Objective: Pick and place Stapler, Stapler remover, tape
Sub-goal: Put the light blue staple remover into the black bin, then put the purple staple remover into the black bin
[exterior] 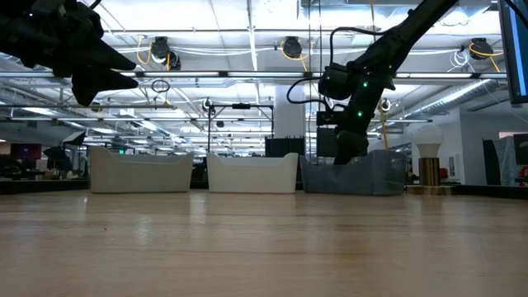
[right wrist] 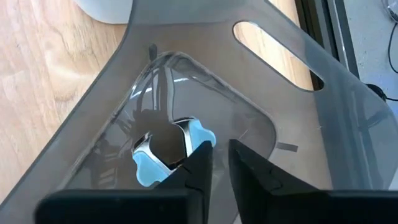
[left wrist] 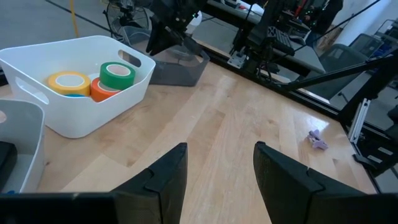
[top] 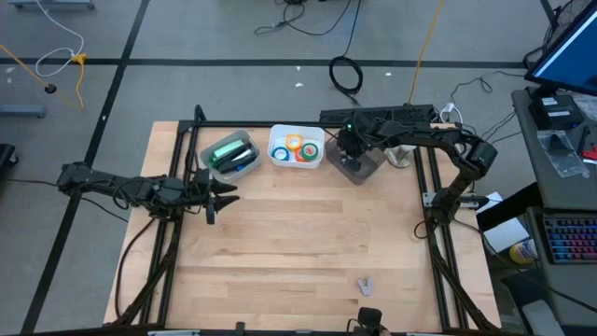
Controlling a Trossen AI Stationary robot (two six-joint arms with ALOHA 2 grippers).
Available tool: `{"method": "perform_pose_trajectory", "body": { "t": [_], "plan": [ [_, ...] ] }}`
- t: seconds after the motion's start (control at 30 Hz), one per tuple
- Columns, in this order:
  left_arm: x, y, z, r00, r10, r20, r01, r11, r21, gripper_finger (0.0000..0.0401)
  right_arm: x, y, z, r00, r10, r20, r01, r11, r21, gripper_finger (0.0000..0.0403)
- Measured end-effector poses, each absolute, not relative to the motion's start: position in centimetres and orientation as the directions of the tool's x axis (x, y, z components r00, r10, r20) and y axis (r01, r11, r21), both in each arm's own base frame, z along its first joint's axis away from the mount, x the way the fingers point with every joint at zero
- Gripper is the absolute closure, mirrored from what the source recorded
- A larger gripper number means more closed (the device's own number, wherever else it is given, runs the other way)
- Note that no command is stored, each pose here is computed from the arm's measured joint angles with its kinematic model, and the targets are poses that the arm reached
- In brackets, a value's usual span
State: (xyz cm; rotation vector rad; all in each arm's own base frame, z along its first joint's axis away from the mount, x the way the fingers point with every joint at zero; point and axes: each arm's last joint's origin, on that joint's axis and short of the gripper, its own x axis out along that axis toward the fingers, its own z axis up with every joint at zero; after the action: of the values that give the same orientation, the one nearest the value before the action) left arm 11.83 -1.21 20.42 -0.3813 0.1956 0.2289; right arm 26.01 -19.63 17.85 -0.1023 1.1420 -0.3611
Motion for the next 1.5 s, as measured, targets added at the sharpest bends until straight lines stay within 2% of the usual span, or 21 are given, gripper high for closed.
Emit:
{"method": "perform_pose_trajectory", "body": {
  "t": [0.23, 0.37, 0.5, 0.57, 0.67, 0.8, 0.97, 1.1, 1.23, 1.5],
  "plan": [
    [11.8, -1.2, 20.4, 0.956, 0.183, -0.231, -0.256, 0.903, -0.344, 0.0219, 26.0, -19.6, 18.3, 0.367, -0.357, -0.859, 0.239, 0.929, -0.283, 0.0325],
    [11.8, -1.2, 20.4, 0.956, 0.183, -0.231, -0.256, 0.903, -0.344, 0.0219, 26.0, -18.7, 22.0, 0.451, -0.420, -0.788, 0.282, 0.904, -0.320, 0.0325],
    [11.8, -1.2, 20.4, 0.956, 0.183, -0.230, -0.256, 0.903, -0.344, 0.0219, 25.0, -15.7, 26.4, 0.561, -0.433, -0.706, 0.316, 0.900, -0.301, 0.0329],
    [11.8, -1.2, 20.4, 0.956, 0.183, -0.229, -0.255, 0.905, -0.339, 0.0219, 24.0, -13.6, 28.6, 0.625, -0.392, -0.676, 0.323, 0.917, -0.233, 0.0330],
    [11.8, -1.2, 20.4, 0.956, 0.183, -0.230, -0.254, 0.908, -0.333, 0.0219, 22.5, -10.0, 31.0, 0.725, -0.244, -0.644, 0.258, 0.963, -0.074, 0.0330],
    [11.8, -1.2, 20.4, 0.956, 0.182, -0.230, -0.250, 0.917, -0.311, 0.0219, 20.4, -5.4, 32.6, 0.762, -0.064, -0.645, 0.170, 0.980, 0.103, 0.0330],
    [11.8, -1.2, 20.4, 0.955, 0.182, -0.234, -0.251, 0.918, -0.309, 0.0219, 18.3, -1.0, 33.2, 0.730, 0.105, -0.675, 0.143, 0.943, 0.301, 0.0330],
    [11.8, -1.2, 20.4, 0.955, 0.182, -0.234, -0.252, 0.915, -0.316, 0.0219, 17.6, 1.9, 33.0, 0.673, 0.217, -0.707, 0.120, 0.911, 0.394, 0.0330],
    [11.8, -1.2, 20.4, 0.955, 0.182, -0.234, -0.252, 0.914, -0.319, 0.0219, 17.4, 4.3, 32.3, 0.578, 0.316, -0.752, 0.074, 0.898, 0.434, 0.0330],
    [11.8, -1.2, 20.4, 0.956, 0.179, -0.233, -0.257, 0.892, -0.371, 0.0219, 17.8, 8.4, 30.2, 0.425, 0.390, -0.817, -0.049, 0.911, 0.409, 0.0328]
  ]
}}
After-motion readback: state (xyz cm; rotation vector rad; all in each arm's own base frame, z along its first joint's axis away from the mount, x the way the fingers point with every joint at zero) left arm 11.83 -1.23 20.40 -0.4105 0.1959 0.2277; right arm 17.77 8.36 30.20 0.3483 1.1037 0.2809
